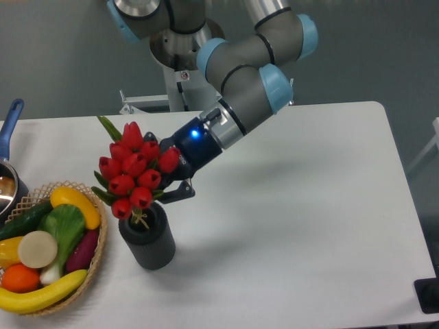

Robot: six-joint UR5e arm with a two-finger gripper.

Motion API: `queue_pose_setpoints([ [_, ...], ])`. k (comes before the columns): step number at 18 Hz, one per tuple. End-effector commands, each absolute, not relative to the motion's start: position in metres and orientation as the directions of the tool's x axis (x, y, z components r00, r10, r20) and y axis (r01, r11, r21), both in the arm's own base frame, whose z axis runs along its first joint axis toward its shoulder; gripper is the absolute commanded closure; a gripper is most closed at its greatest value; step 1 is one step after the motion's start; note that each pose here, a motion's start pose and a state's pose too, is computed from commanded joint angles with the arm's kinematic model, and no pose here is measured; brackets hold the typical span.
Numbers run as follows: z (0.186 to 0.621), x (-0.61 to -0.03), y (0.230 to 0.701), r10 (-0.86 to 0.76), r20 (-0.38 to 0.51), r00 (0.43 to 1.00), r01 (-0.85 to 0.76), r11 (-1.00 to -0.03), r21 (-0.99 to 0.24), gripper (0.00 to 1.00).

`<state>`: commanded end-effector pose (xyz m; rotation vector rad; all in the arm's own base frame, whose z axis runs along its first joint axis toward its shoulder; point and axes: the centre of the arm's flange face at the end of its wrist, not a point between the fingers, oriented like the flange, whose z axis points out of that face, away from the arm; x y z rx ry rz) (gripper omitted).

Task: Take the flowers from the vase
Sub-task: 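Lift the gripped tulips straight up out of the black vase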

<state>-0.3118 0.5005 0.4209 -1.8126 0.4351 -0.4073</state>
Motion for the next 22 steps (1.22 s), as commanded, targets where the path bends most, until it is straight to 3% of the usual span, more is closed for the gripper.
queue_pose_setpoints([
  [6, 0.451, -0.313, 0.490, -0.470, 0.019, 0.882, -0.109, -0.244, -0.964, 0.58],
  [10, 0.479, -0.320, 0.489, -0.434, 0.058, 0.899, -0.067, -0.266, -0.962, 0.58],
  [22, 0.516, -0.359, 0.445, -0.320, 0.039, 0.947, -0.049, -0.261, -0.964, 0.58],
])
